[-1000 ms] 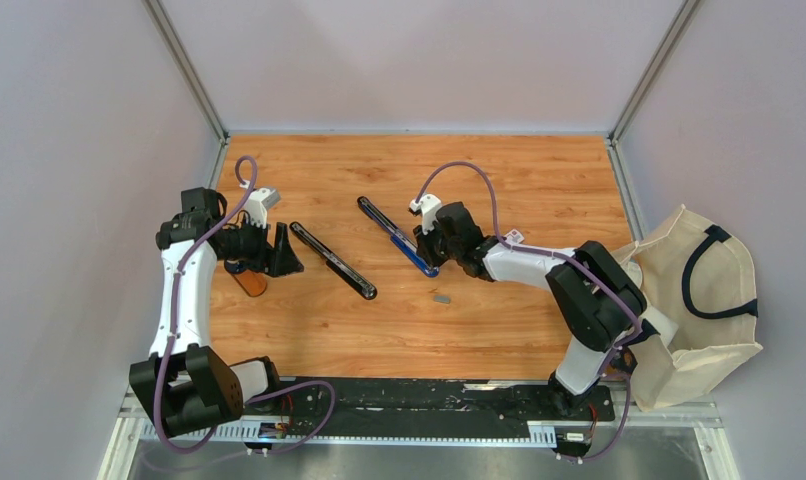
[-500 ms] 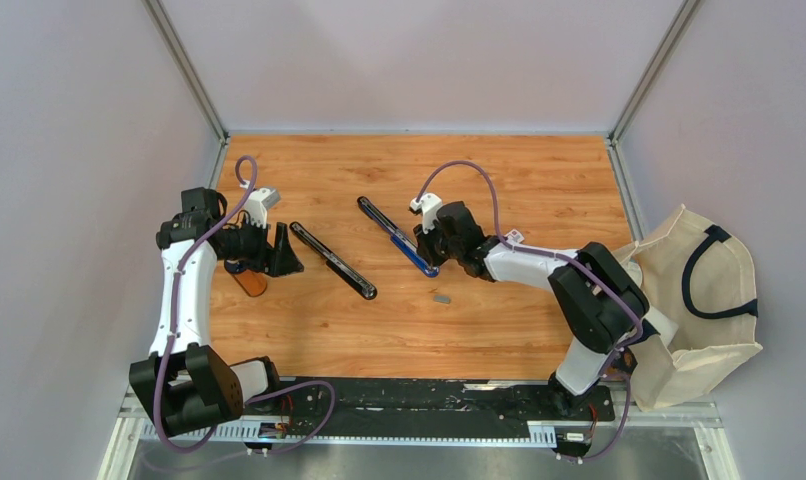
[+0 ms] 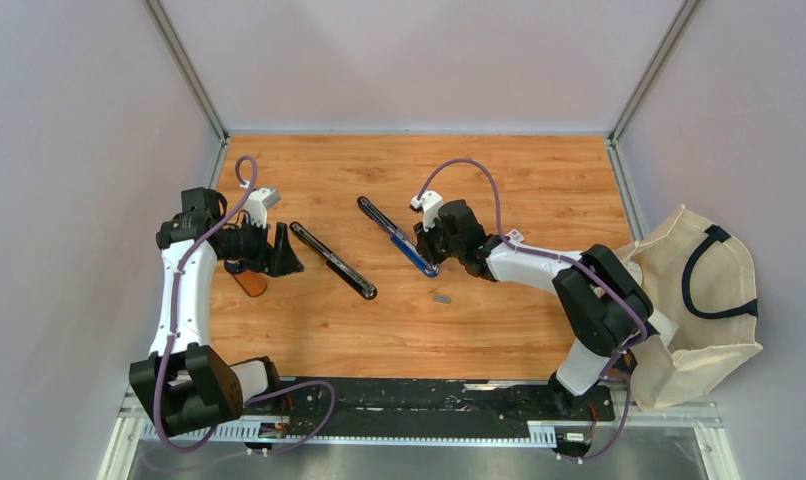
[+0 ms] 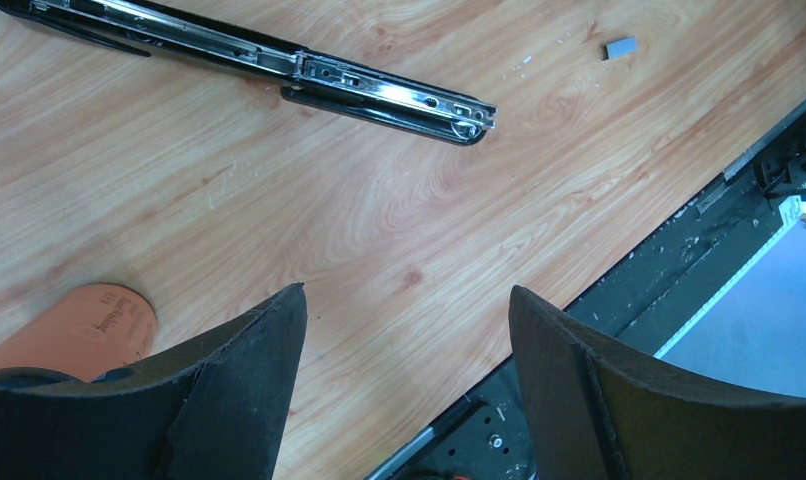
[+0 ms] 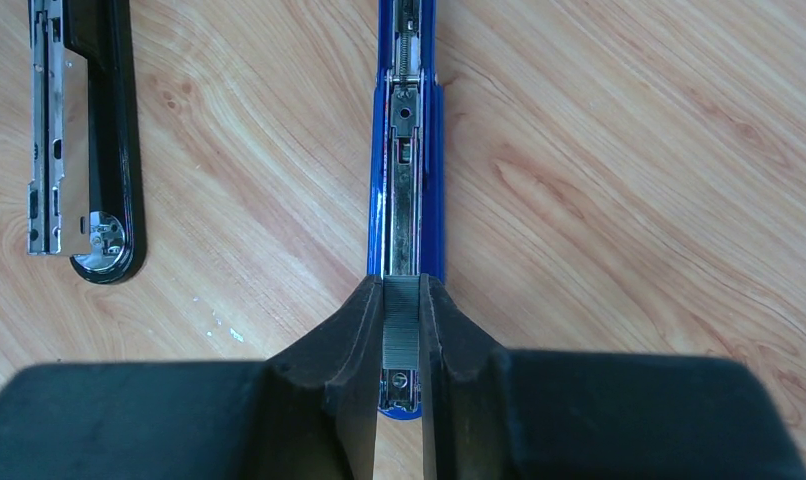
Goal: Load the staples into the stapler
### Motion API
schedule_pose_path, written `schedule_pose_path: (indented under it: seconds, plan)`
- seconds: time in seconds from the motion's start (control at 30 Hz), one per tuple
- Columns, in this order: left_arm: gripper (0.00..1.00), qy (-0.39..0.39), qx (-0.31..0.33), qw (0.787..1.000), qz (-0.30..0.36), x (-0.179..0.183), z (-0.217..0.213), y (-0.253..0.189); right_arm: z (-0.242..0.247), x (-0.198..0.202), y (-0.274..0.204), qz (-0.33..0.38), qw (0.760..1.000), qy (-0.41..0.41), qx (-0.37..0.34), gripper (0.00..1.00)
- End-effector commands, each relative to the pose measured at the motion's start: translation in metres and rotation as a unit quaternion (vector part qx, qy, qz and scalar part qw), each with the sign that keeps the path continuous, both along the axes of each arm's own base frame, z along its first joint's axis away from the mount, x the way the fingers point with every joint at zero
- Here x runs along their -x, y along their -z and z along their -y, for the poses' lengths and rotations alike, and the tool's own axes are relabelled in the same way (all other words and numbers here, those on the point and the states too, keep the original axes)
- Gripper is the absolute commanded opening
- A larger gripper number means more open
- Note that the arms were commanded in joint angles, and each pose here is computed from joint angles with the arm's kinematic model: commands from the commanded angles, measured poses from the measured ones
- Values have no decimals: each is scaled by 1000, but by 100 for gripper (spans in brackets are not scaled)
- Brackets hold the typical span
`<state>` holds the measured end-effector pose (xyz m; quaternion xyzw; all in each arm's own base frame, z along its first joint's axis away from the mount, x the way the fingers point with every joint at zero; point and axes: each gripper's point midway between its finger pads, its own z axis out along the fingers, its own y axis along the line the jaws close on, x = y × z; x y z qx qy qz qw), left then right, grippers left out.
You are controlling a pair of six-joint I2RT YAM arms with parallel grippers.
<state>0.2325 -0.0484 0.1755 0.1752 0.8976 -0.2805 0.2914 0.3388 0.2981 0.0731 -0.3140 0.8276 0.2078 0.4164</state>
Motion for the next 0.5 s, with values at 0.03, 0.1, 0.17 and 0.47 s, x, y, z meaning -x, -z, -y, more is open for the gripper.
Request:
schedule_pose_path:
  seconds: [0.03, 0.1, 0.17, 0.47]
  plan:
    - [82, 5, 7, 1000, 12, -3, 1, -2, -9, -4, -3, 6, 1000, -6, -11, 19]
    - [82, 5, 7, 1000, 12, -3, 1, -2, -9, -3, -1, 1, 1000, -6, -9, 19]
    - [82, 5, 7, 1000, 13, -3, 1, -2, -9, -3, 0, 1, 1000, -8, -8, 19]
    - [82, 5, 9, 1000, 10, -2, 1, -2, -9, -3, 2, -3, 1000, -7, -5, 19]
